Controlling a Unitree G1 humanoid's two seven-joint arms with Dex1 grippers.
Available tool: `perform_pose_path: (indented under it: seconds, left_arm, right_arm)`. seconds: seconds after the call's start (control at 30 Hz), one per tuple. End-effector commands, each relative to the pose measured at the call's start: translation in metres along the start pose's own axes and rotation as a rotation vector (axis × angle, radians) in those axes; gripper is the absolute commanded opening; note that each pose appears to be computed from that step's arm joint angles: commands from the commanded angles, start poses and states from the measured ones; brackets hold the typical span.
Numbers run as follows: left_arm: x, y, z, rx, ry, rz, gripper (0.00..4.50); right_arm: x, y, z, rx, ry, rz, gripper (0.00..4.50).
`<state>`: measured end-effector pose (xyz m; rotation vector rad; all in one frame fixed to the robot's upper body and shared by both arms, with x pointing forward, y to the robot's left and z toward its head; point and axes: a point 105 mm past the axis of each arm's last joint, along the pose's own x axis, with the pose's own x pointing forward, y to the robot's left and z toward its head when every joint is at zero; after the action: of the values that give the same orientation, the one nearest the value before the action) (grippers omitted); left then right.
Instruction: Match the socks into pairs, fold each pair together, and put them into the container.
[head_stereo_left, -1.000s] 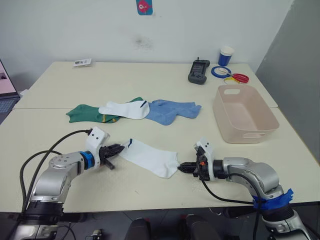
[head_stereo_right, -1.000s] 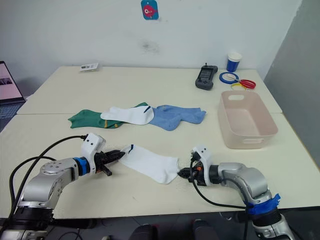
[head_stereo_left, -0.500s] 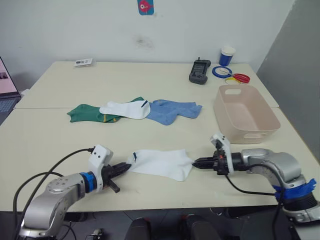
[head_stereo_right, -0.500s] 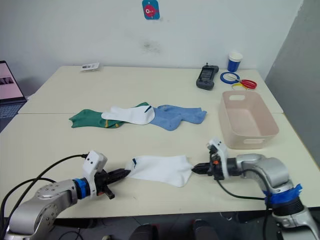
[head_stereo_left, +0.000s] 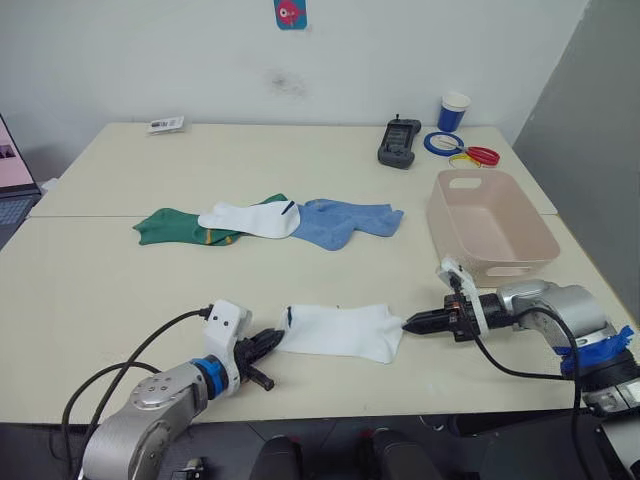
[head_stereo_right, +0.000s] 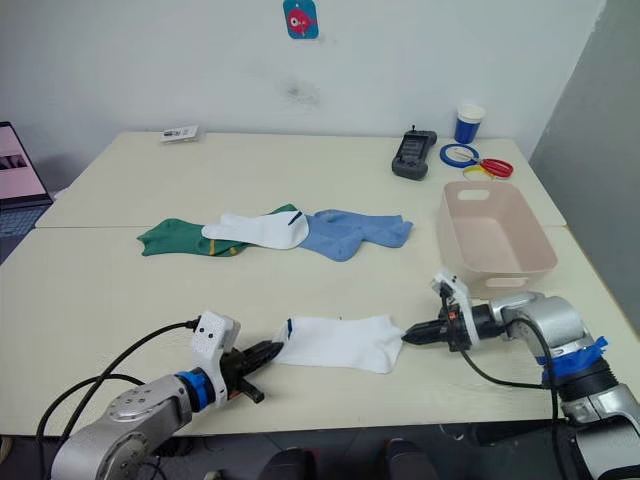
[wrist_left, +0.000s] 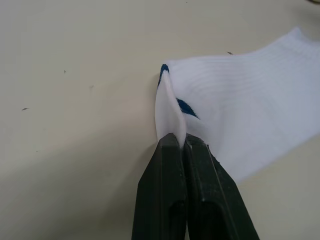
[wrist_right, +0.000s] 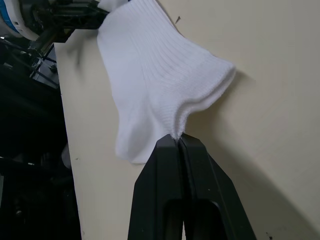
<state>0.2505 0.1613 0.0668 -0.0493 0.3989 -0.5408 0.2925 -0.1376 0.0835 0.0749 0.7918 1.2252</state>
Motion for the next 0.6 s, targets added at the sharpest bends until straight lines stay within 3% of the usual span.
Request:
perform_pose_path:
  seconds: [0.03,0.43,0.53,0.6]
  left_arm:
    - [-0.002,0.005,0.010,0.027,-0.046,0.057,0.04]
    - [-0.003,0.004,0.007,0.039,-0.055,0.067,0.04]
    - [-0.005,0.001,0.008,0.006,-0.072,0.035,0.64]
    - [-0.009,0.003,0.008,-0.020,-0.078,0.024,1.23]
  right_arm:
    - [-0.006,-0.002,0.010,-0.038,-0.015,0.001,0.00]
    - [-0.005,-0.015,0.012,-0.055,0.002,-0.033,0.00]
    - [-0.006,-0.012,0.014,-0.080,-0.010,-0.016,0.00]
    - [-0.010,-0.010,0.016,-0.074,-0.023,-0.019,0.45]
